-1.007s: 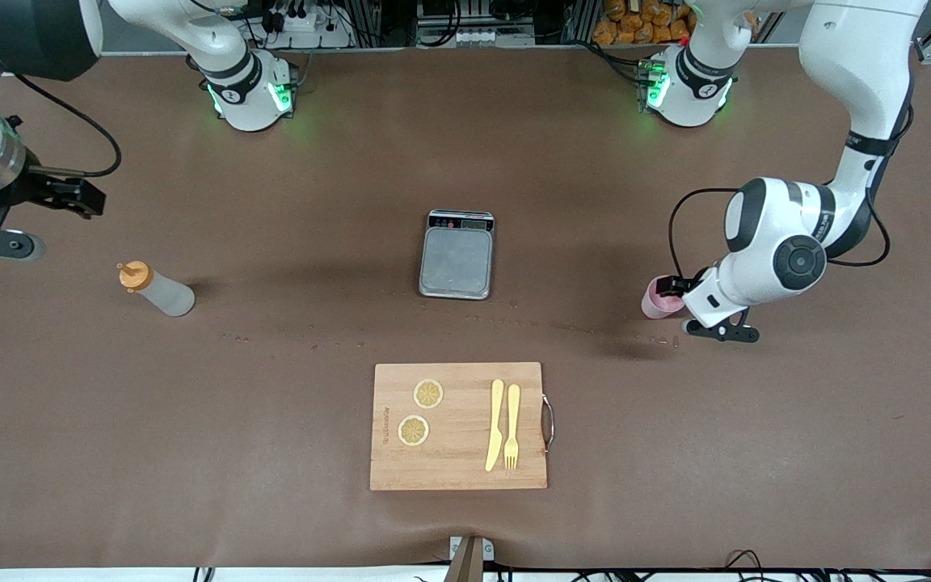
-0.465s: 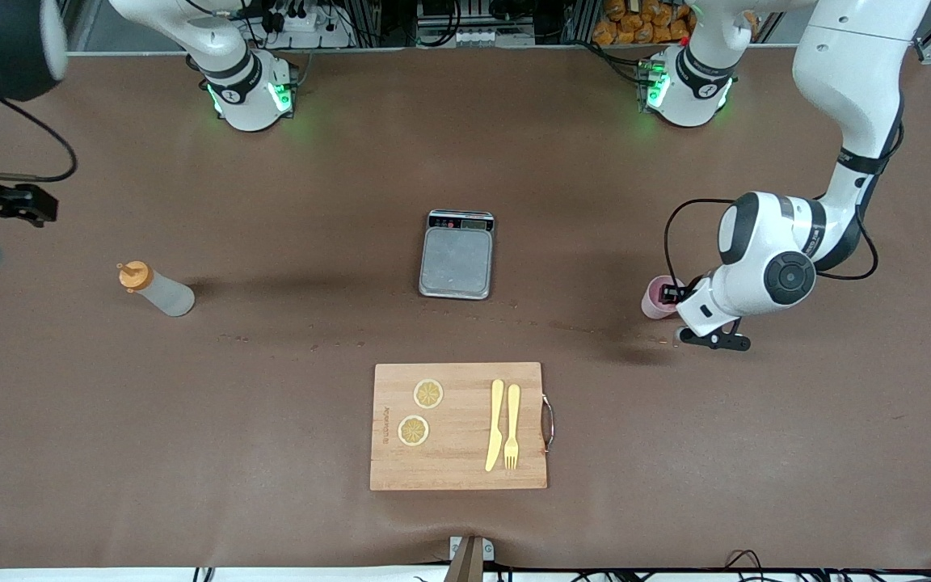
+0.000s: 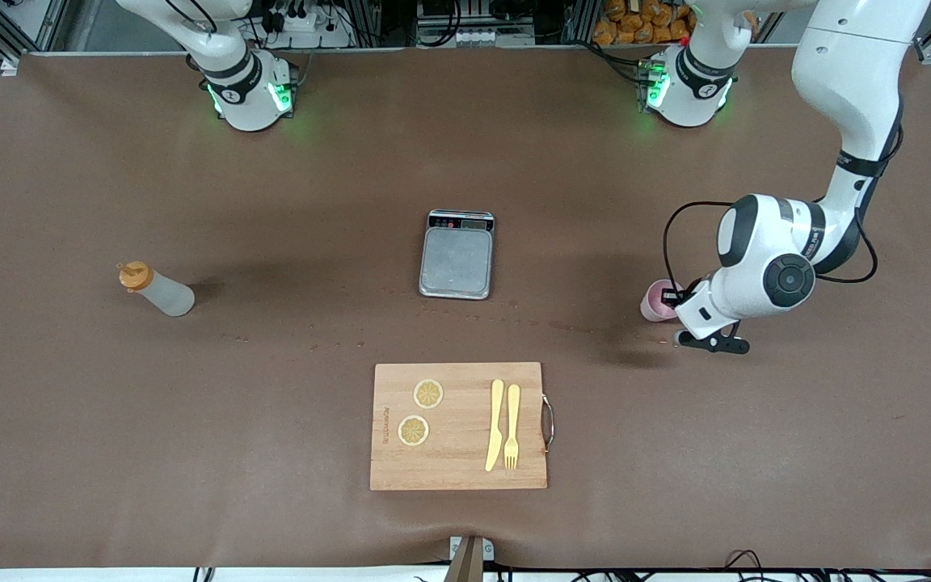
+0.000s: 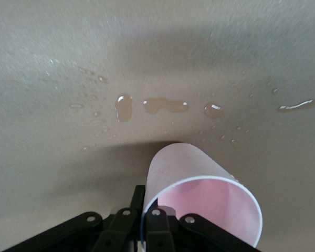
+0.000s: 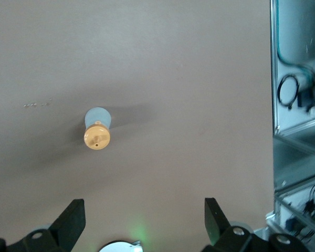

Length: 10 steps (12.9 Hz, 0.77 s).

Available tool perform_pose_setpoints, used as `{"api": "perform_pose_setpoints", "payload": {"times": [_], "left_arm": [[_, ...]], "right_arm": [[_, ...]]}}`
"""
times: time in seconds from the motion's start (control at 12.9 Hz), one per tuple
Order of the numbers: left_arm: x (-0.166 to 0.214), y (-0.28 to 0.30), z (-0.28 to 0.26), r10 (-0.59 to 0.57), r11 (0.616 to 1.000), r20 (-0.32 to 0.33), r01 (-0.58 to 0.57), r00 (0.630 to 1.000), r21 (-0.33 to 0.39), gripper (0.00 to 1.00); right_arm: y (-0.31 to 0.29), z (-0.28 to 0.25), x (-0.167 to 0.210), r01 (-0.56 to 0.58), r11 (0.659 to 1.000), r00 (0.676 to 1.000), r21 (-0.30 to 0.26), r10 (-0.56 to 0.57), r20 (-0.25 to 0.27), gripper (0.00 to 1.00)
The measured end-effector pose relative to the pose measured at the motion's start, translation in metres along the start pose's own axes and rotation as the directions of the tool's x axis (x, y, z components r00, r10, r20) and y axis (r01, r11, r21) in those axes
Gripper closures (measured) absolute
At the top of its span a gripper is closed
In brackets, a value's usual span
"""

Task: Add sauce to pink cup with both arms
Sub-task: 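Carry the pink cup with the left gripper onto the metal scale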

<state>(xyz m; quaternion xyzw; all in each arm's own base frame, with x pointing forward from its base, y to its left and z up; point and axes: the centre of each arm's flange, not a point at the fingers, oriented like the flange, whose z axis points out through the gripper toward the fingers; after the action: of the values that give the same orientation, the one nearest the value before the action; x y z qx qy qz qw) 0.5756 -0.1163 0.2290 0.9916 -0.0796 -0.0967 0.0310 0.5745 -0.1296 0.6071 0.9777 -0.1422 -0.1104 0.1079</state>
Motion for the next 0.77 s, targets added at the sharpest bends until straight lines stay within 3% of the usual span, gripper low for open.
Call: {"api": "perform_pose_setpoints", "payload": {"times": [0.15, 0.39, 0.77], "left_arm": [[0.002, 0.007, -0.028, 0.012, 1.000, -0.046, -0.012, 0.999, 0.002, 0.96], [-0.009, 0.033, -0.089, 0.017, 1.000, -0.108, -0.016, 0.994, 0.010, 0.96], [-0.037, 0.160, -0.125, -0.088, 0.996, -0.146, 0.084, 0.985, -0.040, 0.96]], "right_arm": [[0.028, 0.030, 0.014, -0.110, 0.988, 0.992, 0.112, 0.103, 0.070, 0.00], [0.090, 0.072, 0.028, -0.315, 0.905, 0.944, 0.288, 0.267, 0.194, 0.00], [0.146, 0.139, 0.045, -0.517, 0.747, 0.846, 0.418, 0.372, 0.382, 0.00]]}}
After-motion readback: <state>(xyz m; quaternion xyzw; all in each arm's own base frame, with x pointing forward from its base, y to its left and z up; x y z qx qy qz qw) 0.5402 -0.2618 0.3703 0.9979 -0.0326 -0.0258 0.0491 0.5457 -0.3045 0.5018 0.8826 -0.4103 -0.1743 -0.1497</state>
